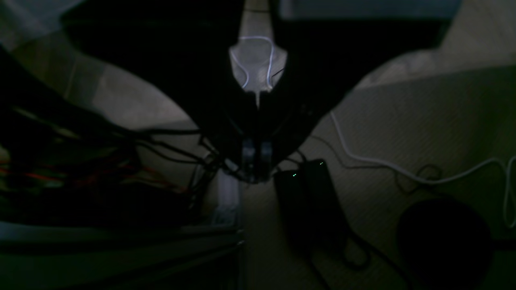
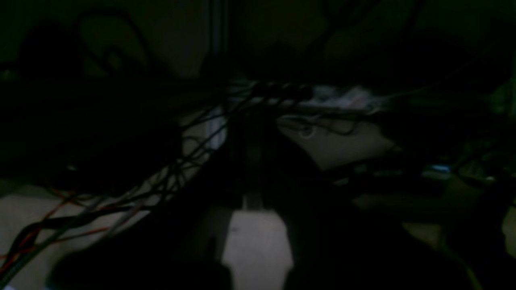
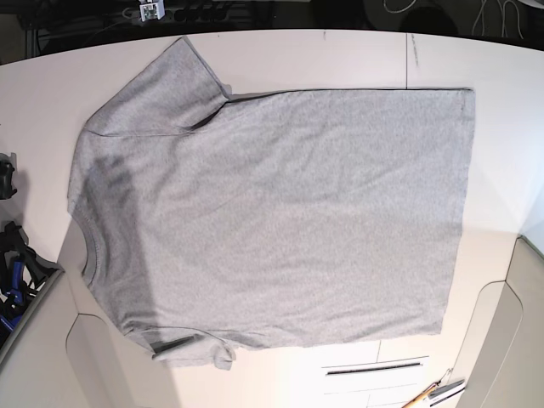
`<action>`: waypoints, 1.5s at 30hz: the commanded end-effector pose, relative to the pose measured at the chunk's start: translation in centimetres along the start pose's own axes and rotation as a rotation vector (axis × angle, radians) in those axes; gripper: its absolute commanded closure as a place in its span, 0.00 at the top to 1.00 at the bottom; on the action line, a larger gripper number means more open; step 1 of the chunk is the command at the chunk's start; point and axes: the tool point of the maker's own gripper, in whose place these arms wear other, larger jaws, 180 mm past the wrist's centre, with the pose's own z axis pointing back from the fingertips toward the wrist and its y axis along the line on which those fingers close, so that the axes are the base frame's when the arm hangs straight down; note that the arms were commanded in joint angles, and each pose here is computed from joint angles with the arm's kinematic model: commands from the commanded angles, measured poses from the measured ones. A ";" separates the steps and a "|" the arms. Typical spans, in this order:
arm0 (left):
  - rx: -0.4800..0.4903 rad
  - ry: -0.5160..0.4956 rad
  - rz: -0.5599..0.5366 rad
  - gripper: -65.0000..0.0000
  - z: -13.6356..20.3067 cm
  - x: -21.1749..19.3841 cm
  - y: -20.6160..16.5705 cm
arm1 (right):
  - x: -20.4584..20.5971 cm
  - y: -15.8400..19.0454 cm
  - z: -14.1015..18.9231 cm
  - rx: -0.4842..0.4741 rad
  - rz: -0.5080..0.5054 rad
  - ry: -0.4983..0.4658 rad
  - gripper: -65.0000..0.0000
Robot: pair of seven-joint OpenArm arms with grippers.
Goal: Fold the T-shirt properly
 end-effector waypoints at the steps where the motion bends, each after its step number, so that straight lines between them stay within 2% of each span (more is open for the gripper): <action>1: -0.009 -0.003 -0.006 0.00 1.0 -0.4 -0.1 | -0.5 -0.5 1.1 0.001 0.007 -0.007 0.00; 5: -0.111 -0.057 -0.013 0.00 2.8 1.4 -1.5 | 0.7 -0.8 3.7 0.014 0.000 -0.086 0.00; 10: -0.154 -0.125 -0.069 0.00 5.5 4.0 -2.1 | 3.0 -1.5 7.5 -0.003 -0.076 -0.179 0.00; 16: -0.169 -0.167 -0.164 0.00 8.2 7.6 -1.9 | 8.7 -1.8 11.6 0.011 -0.089 -0.344 0.00; 20: -0.266 -0.187 -0.191 0.00 10.2 10.2 -2.7 | 13.6 -2.6 14.4 0.009 -0.157 -0.487 0.00; 23: -0.339 -0.214 -0.150 0.00 11.7 12.5 -2.7 | 17.1 -3.3 16.5 0.004 -0.184 -0.584 0.00; 26: -0.285 -0.277 -0.065 0.00 12.8 15.2 0.0 | 19.9 -4.4 18.7 -0.005 -0.230 -0.672 0.00; 29: -0.229 -0.361 0.025 0.00 14.1 17.6 2.9 | 21.8 -5.8 20.8 -0.016 -0.346 -0.759 0.00; 33: -0.175 -0.458 0.089 0.00 15.5 20.3 5.9 | 23.9 -7.3 21.9 0.037 -0.544 -0.827 0.00; 37: -0.179 -0.430 0.134 0.00 15.3 21.1 6.8 | 25.5 -8.4 22.3 0.074 -0.699 -0.896 0.00; 42: -0.272 -0.391 0.206 0.00 14.9 22.1 5.8 | 27.4 -6.9 21.8 0.171 -0.701 -0.945 0.00; 45: -0.305 -0.398 0.226 0.00 14.8 22.7 5.4 | 27.4 -7.3 20.5 0.174 -0.750 -0.944 0.00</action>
